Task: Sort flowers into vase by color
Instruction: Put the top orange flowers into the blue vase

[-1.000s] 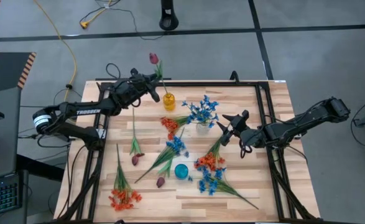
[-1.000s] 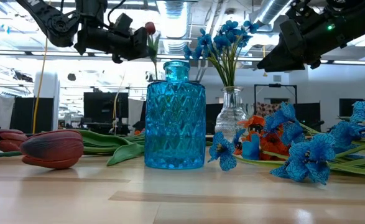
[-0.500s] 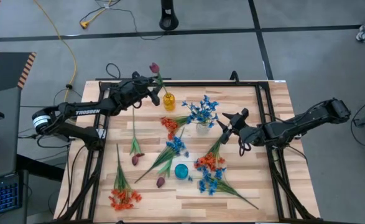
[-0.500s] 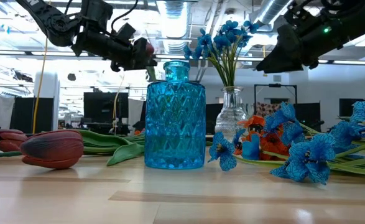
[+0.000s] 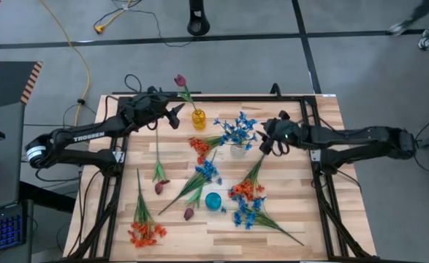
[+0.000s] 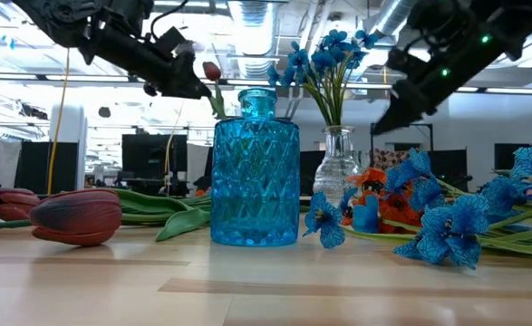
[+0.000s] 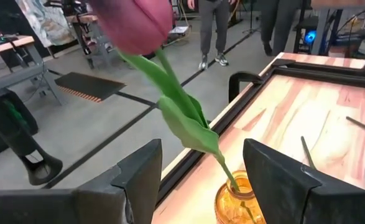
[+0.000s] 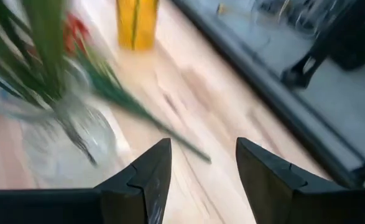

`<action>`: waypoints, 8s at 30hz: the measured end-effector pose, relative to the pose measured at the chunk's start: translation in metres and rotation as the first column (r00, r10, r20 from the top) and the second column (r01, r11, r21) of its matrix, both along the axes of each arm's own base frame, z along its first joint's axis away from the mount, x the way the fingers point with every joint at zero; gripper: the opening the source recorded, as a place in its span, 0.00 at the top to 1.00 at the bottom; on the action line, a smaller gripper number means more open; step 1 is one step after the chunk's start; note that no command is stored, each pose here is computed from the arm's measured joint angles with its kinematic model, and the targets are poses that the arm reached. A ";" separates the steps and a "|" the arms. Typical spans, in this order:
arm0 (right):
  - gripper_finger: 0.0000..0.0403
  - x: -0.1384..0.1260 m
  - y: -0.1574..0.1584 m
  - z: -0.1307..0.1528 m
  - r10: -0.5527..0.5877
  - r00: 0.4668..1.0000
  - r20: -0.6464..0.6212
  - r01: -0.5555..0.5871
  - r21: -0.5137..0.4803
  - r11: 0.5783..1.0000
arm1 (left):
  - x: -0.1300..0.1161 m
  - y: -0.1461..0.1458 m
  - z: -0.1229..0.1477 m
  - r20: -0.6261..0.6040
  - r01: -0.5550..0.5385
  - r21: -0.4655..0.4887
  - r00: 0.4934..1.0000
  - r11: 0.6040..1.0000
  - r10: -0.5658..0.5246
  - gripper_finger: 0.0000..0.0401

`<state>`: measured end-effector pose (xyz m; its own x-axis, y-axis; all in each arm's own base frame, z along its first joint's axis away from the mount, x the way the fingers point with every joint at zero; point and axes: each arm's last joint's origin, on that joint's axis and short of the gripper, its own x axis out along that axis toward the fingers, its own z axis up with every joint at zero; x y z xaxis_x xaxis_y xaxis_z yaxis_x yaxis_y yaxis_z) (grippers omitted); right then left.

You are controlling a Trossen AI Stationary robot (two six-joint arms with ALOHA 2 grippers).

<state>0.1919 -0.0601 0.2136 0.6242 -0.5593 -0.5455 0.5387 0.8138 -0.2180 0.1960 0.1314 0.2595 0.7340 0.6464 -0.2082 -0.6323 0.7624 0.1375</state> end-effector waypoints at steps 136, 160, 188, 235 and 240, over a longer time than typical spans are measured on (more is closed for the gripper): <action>0.93 0.028 -0.108 0.005 0.374 0.788 -0.489 -0.196 0.376 0.906 | -0.003 -0.002 -0.002 0.062 -0.024 -0.143 0.998 0.989 0.033 0.46; 0.56 0.073 -0.112 -0.046 0.492 0.709 -0.506 -0.351 0.352 0.868 | -0.003 -0.002 -0.002 0.062 -0.024 -0.144 0.998 0.989 0.033 0.46; 0.88 0.072 -0.117 -0.075 0.529 0.660 -0.533 -0.301 0.458 0.837 | -0.003 -0.002 -0.002 0.062 -0.024 -0.144 0.998 0.989 0.034 0.46; 0.93 0.004 -0.139 0.036 0.159 0.757 -0.634 0.078 0.329 0.941 | -0.003 -0.002 -0.002 0.067 -0.025 -0.150 0.997 0.988 0.035 0.46; 0.93 -0.011 -0.138 0.076 0.021 0.866 -0.500 0.069 0.161 0.984 | -0.003 -0.002 -0.002 0.067 -0.025 -0.149 0.997 0.989 0.035 0.46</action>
